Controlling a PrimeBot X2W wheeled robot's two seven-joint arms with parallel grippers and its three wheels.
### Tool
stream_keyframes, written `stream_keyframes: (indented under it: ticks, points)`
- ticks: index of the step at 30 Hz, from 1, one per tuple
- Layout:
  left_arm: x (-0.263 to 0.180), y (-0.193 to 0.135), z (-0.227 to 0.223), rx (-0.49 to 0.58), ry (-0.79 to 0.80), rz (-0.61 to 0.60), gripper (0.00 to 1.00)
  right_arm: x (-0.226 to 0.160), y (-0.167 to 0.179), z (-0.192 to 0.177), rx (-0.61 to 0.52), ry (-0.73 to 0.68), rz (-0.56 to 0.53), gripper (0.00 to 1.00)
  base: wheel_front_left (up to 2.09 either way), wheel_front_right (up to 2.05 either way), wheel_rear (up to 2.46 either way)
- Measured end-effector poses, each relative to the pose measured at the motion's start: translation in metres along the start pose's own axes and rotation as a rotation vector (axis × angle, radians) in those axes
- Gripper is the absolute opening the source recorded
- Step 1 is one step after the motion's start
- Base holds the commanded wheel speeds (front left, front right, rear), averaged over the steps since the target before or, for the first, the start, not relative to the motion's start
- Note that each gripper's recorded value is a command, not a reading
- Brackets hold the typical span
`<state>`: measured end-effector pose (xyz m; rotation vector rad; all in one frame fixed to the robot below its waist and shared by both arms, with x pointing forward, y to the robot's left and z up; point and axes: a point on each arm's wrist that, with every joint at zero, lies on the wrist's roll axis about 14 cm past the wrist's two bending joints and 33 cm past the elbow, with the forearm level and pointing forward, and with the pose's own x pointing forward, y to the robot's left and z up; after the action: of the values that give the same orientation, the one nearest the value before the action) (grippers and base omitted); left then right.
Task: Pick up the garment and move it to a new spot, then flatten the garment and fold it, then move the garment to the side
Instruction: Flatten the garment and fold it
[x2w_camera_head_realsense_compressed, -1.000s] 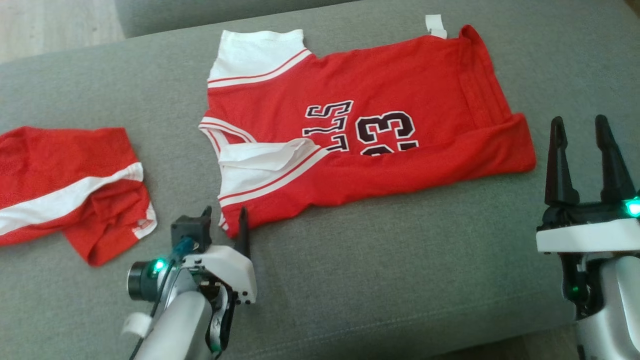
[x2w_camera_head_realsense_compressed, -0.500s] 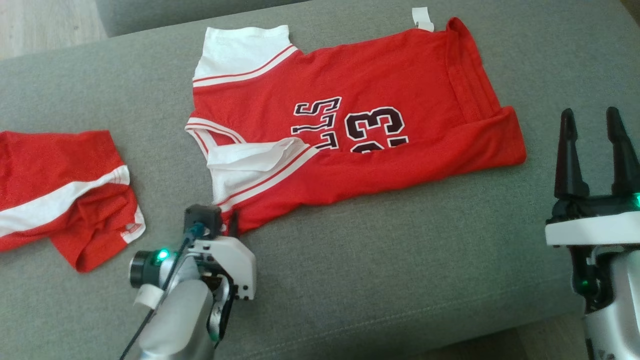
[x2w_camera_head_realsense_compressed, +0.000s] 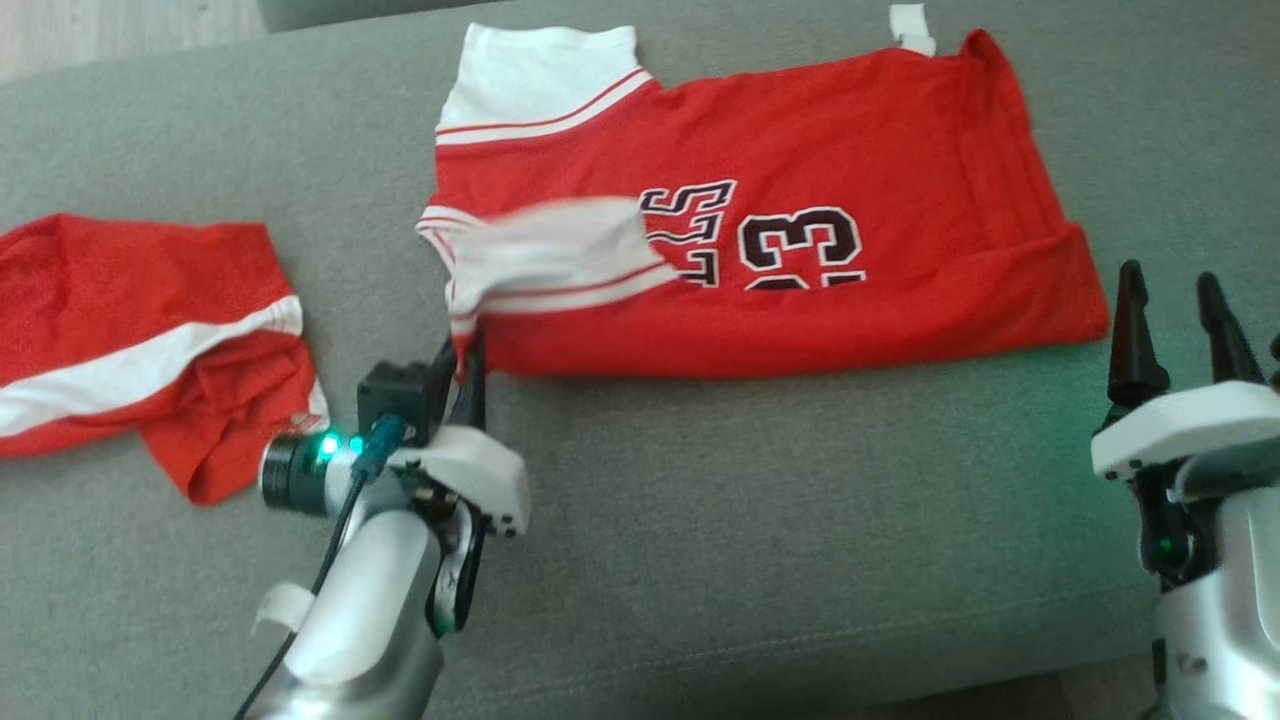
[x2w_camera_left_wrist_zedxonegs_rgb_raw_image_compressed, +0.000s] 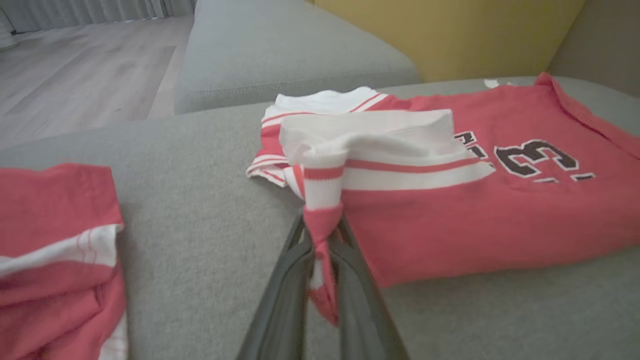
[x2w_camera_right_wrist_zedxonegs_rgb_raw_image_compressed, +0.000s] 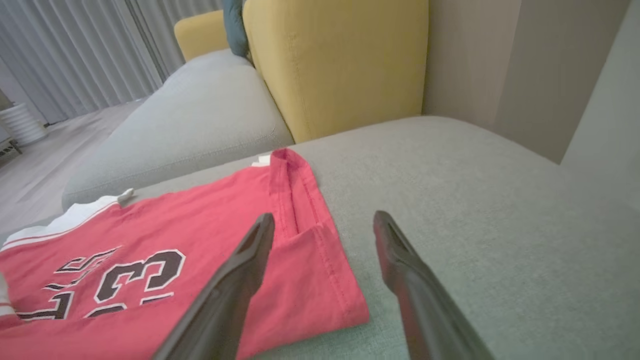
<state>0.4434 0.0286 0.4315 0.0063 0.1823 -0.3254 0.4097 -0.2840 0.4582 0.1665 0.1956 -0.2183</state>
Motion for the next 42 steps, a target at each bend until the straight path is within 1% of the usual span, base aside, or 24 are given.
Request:
stream_keyframes:
  ticks: [3,9,15,18,25,26,27,33,42]
  points:
    - [0.003,0.0,0.013,-0.01,-0.049,-0.002,0.0,0.009,-0.002,-0.019,-0.001,0.088,-0.018,1.0,0.0,0.0,0.0]
    - [0.005,-0.001,0.019,-0.017,-0.08,-0.01,0.0,0.025,-0.003,-0.047,0.013,0.213,-0.053,1.0,0.0,0.0,0.0]
    - [0.009,0.002,0.014,-0.027,-0.078,-0.007,0.0,0.038,-0.012,-0.066,-0.006,0.301,-0.1,1.0,0.0,0.0,0.0]
    - [0.012,0.005,0.013,-0.028,-0.079,0.001,0.0,0.044,-0.011,-0.078,-0.003,0.348,-0.106,1.0,0.0,0.0,0.0]
    - [0.02,0.016,0.008,-0.021,-0.075,0.018,0.0,0.056,-0.004,-0.091,-0.013,0.404,-0.095,1.0,0.0,0.0,0.0]
    - [0.021,0.017,0.007,-0.02,-0.073,0.019,0.0,0.059,-0.002,-0.091,-0.012,0.403,-0.087,0.45,0.0,0.0,0.0]
    - [0.022,0.018,0.006,-0.018,-0.071,0.021,0.0,0.061,0.002,-0.09,-0.01,0.402,-0.078,0.0,0.0,0.0,0.0]
    - [0.021,0.021,0.006,-0.004,-0.065,0.024,0.0,0.061,0.011,-0.087,0.011,0.395,-0.043,0.0,0.0,0.0,0.0]
    - [0.005,0.024,0.018,0.036,-0.083,0.035,0.0,0.035,0.001,-0.081,0.033,0.405,-0.041,0.0,0.0,0.0,0.0]
